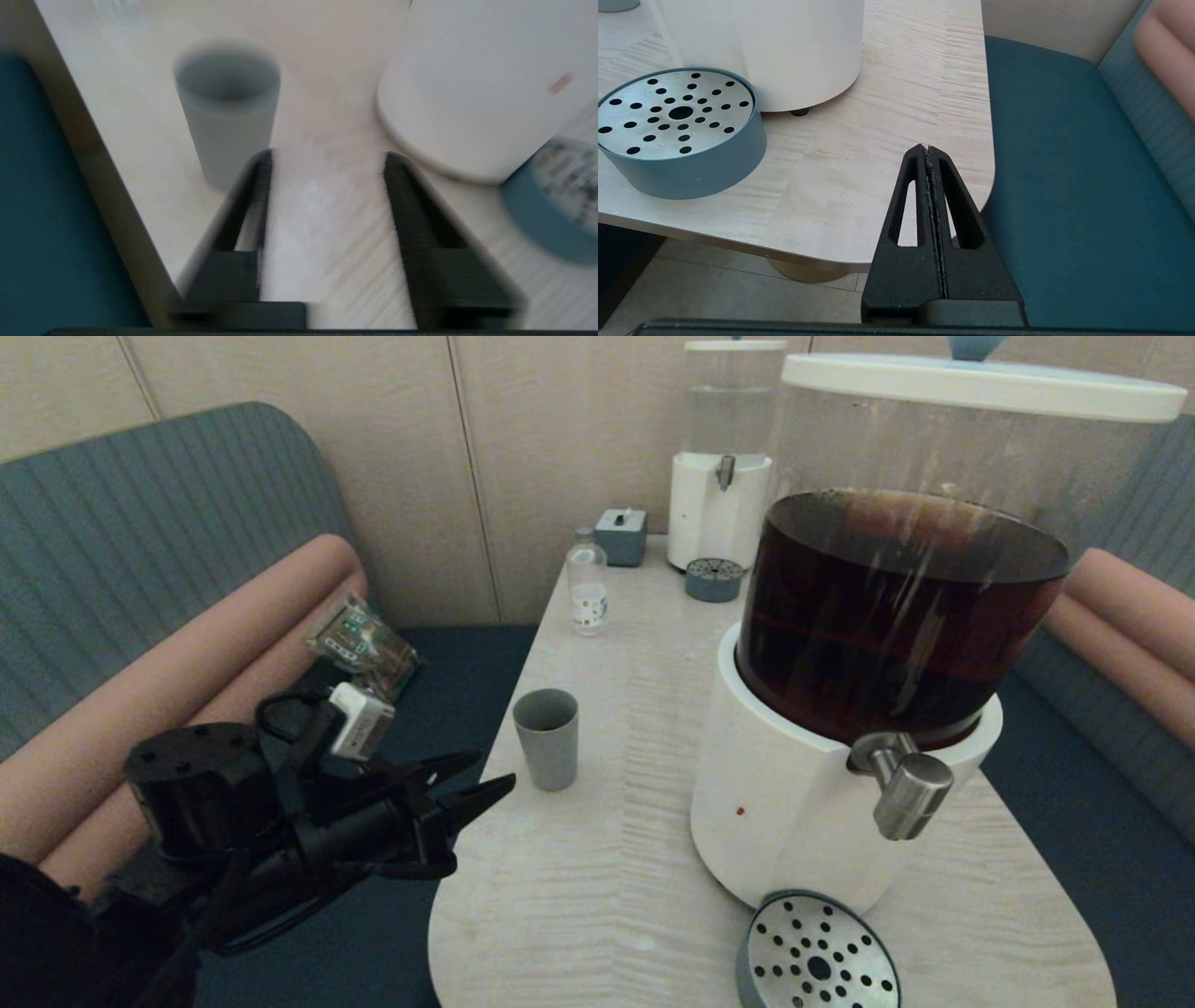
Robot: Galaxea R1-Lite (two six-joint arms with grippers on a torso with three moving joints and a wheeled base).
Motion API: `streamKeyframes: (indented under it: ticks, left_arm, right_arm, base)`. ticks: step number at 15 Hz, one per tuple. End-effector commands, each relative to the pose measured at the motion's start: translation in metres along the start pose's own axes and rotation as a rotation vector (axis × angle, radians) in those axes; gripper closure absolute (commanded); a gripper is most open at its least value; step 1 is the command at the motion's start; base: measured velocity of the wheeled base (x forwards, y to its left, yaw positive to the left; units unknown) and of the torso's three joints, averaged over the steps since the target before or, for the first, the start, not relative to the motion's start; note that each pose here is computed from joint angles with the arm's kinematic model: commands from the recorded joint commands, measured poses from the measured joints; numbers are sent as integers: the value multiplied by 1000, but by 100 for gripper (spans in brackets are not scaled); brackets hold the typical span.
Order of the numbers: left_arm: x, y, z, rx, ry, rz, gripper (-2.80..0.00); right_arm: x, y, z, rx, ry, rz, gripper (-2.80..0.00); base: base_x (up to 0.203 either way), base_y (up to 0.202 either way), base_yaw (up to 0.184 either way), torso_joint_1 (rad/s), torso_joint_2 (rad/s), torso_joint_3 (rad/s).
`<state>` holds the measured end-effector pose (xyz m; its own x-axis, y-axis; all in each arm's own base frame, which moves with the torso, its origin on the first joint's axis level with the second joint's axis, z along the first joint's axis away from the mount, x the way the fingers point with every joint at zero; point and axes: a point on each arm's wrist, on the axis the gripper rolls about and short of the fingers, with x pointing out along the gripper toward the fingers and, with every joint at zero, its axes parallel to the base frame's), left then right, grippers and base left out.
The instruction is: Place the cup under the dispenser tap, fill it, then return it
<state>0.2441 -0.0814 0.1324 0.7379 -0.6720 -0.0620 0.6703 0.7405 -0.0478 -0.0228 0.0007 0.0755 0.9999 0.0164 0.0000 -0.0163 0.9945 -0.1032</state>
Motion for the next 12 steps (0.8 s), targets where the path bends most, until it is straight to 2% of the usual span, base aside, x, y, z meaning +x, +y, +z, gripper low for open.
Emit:
streamKeyframes:
  ticks: [1, 4, 7, 9, 12]
  left_arm:
    - [-19, -10, 29, 51, -114, 0, 0]
    - [-50, -23, 64, 85, -268, 44, 0]
    - [-93, -42, 88, 113, -426, 102, 0]
    - [-124, -54, 90, 136, -496, 137, 0]
    - [-170, -72, 71, 181, -550, 182, 0]
  right_arm:
    - [0, 0, -3, -1, 5, 1, 0]
    - [0, 0, -3, -1, 5, 1, 0]
    - [0, 0, -3, -1, 5, 1, 0]
    - [0, 0, -3, -1, 5, 1, 0]
    - [0, 0, -3, -1, 5, 1, 0]
  base:
    - [0, 0, 0, 0, 0, 0]
    - [0, 0, 0, 0, 0, 0]
    - [0, 0, 0, 0, 0, 0]
    - [0, 0, 0, 0, 0, 0]
    - [0, 0, 0, 0, 0, 0]
